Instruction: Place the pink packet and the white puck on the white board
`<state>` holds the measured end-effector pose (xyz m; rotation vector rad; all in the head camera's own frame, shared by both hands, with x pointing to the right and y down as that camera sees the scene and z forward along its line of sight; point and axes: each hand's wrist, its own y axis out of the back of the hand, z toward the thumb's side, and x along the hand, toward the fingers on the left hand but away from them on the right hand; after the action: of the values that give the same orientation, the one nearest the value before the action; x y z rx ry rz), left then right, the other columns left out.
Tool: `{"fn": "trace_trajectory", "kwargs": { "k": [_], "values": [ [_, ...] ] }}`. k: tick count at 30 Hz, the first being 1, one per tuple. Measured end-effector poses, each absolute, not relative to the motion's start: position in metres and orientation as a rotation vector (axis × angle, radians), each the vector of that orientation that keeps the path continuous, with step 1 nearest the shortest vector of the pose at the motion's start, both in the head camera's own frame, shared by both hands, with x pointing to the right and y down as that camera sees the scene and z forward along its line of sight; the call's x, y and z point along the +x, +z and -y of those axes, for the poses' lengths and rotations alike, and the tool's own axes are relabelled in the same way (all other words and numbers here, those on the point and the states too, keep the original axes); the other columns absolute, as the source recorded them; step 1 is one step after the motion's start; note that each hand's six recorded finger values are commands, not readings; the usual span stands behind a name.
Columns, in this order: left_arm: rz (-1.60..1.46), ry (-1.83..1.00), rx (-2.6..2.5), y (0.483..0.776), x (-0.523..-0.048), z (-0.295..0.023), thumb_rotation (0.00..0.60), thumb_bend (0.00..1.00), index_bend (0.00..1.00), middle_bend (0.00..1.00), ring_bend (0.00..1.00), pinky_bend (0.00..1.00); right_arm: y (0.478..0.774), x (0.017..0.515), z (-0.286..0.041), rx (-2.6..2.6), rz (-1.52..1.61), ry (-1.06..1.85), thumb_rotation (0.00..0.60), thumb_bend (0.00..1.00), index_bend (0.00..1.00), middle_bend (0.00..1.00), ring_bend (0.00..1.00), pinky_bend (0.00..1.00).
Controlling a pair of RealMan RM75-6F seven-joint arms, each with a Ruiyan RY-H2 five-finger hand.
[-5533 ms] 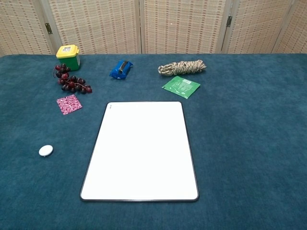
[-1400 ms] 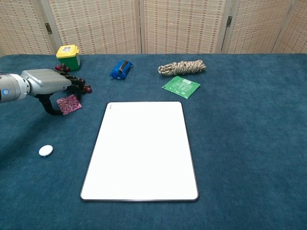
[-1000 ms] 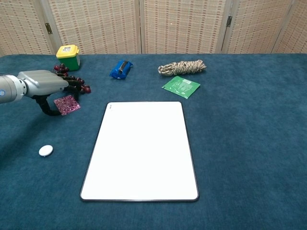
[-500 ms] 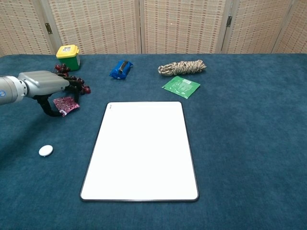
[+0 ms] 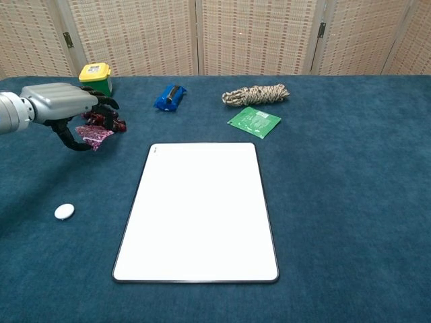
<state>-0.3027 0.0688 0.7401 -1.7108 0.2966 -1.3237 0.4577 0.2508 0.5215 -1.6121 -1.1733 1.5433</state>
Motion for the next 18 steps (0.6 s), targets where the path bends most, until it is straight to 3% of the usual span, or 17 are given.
{"fn": "trace_trajectory", "kwargs": {
  "k": [18],
  "values": [
    [-0.153, -1.017, -1.716, 0.694, -0.203, -0.11, 0.6, 0.36, 0.34, 0.13, 0.07, 0.0, 0.52, 0.463, -0.253, -1.604, 1.185, 1.548, 0.6, 0.36, 0.03, 0.06, 0.1, 0.04]
  ]
}}
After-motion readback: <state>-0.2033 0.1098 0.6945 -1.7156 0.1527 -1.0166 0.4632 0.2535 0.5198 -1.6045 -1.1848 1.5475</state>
